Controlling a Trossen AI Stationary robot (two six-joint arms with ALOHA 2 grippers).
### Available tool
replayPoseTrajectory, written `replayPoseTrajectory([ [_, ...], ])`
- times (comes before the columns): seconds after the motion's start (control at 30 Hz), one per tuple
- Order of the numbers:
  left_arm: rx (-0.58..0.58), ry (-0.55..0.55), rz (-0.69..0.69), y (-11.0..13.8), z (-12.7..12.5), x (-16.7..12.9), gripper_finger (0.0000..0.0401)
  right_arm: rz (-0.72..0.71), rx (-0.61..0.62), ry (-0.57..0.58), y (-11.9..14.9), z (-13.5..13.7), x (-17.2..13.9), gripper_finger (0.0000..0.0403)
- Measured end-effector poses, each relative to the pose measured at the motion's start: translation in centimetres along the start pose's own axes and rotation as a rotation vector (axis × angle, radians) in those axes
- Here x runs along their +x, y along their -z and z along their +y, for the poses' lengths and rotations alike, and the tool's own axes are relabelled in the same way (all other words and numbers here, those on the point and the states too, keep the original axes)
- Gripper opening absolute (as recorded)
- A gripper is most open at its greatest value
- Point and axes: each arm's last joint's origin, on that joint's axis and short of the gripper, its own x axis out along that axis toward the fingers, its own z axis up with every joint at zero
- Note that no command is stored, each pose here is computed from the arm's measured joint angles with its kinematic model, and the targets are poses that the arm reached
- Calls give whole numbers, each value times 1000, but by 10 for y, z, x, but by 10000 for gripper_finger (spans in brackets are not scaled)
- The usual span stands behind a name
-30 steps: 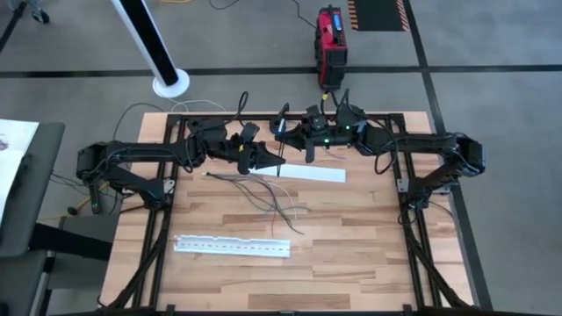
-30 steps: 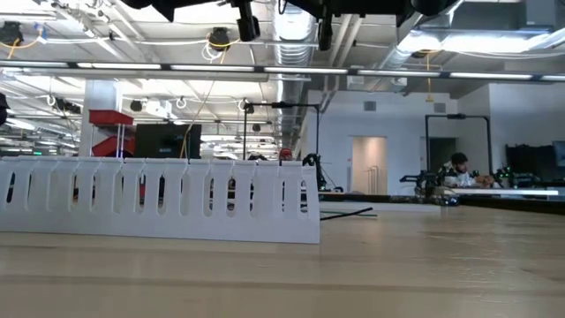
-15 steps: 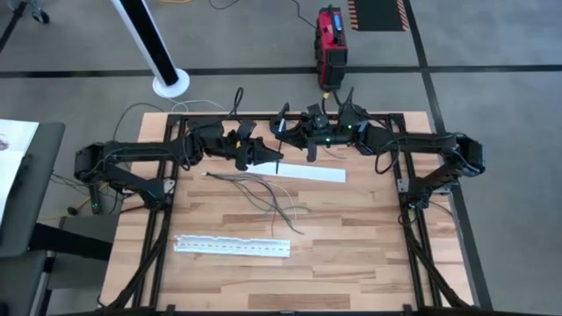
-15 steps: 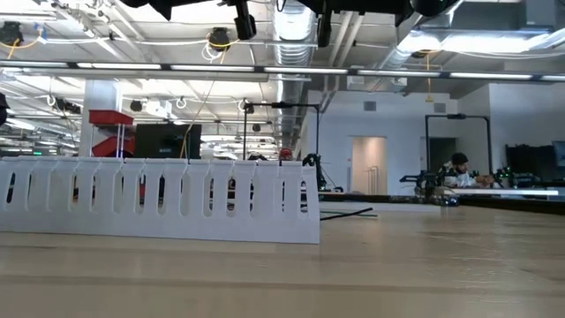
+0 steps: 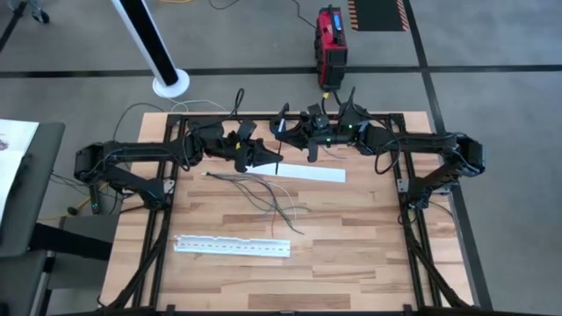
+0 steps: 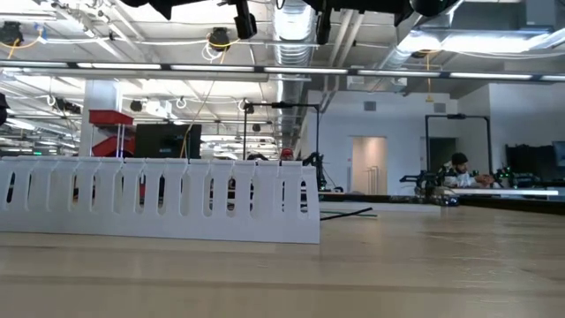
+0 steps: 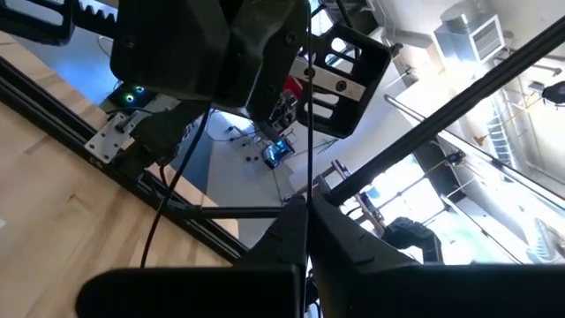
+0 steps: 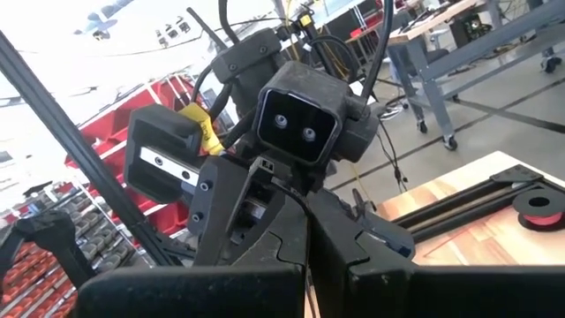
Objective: Ziptie cables
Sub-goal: Insert the black zip tie into the locking head
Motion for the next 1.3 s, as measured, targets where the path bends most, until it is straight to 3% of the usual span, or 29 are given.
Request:
replayPoseTrajectory([
  [0.7,10,6,10,3,-2,2,0,0,5,3,-1,-2,-1,0],
  [1.0,-25,9,39,8,8,13,0,4,2,-1,0,-1,-1,0],
  [1.3,18,33,-13,1,-6,3,0,9,2,-6,0,-1,-1,0],
])
